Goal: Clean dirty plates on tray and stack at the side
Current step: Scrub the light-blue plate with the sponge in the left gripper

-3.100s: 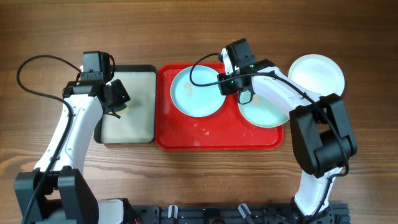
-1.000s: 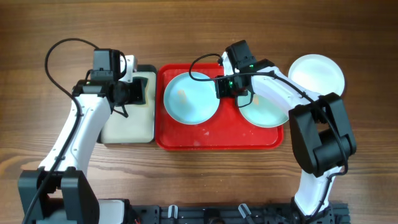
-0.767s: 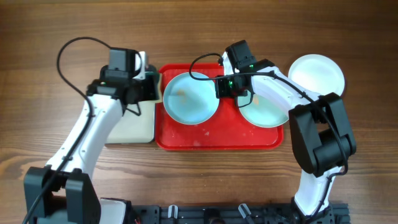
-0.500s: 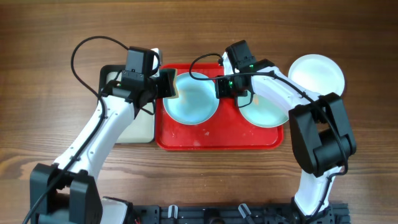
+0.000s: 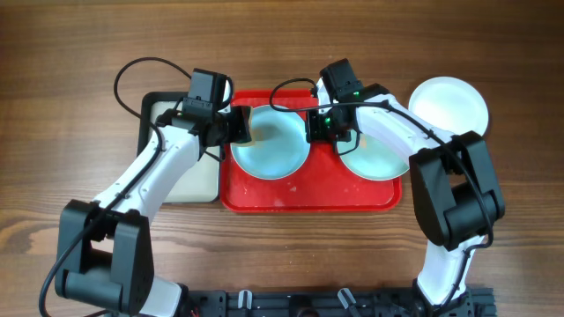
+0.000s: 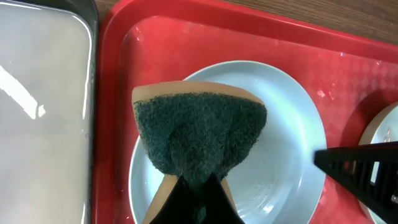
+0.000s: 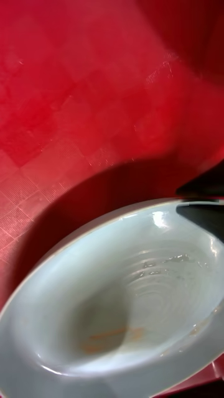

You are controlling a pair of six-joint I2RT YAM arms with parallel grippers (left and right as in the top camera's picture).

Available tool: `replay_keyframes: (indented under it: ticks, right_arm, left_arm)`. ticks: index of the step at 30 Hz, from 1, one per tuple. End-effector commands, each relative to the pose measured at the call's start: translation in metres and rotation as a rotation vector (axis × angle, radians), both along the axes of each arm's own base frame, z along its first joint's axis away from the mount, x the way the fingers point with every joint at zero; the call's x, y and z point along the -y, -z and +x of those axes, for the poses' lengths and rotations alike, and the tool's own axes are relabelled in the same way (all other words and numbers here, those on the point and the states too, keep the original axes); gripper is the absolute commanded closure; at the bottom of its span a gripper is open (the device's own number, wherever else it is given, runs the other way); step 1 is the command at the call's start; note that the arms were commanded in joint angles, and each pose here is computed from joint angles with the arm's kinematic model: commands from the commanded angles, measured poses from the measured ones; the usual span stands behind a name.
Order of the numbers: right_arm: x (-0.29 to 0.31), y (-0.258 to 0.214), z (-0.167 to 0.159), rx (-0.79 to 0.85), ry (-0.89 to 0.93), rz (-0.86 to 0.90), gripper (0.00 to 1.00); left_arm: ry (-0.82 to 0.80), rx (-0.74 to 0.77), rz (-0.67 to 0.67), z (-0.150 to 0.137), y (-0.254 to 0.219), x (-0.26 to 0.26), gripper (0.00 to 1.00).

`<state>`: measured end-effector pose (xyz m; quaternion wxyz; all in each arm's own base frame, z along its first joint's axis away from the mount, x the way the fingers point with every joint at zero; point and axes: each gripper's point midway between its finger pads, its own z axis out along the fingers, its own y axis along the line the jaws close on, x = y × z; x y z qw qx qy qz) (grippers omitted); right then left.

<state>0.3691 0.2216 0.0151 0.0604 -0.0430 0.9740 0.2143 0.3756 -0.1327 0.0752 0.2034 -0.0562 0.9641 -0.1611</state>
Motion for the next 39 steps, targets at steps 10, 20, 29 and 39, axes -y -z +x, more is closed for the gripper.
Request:
replay_keyframes:
  ticks: [10, 20, 29, 39]
  right_arm:
    - [0.009, -0.005, 0.018, 0.100, 0.008, -0.067, 0.64]
    - [-0.002, -0.004, 0.009, 0.092, -0.025, -0.075, 0.72]
    - [-0.002, -0.004, 0.009, 0.091, -0.025, -0.074, 0.71]
    - [-0.001, -0.003, 0.007, 0.082, -0.025, -0.078, 0.68]
  left_arm:
    - [0.012, -0.010, -0.014, -0.003, 0.003, 0.009, 0.96]
    - [0.012, -0.015, -0.012, -0.004, 0.003, 0.008, 0.96]
    - [0.012, -0.028, -0.008, -0.007, 0.005, 0.007, 0.96]
    - [0.027, -0.015, 0.018, -0.006, 0.005, 0.004, 0.96]
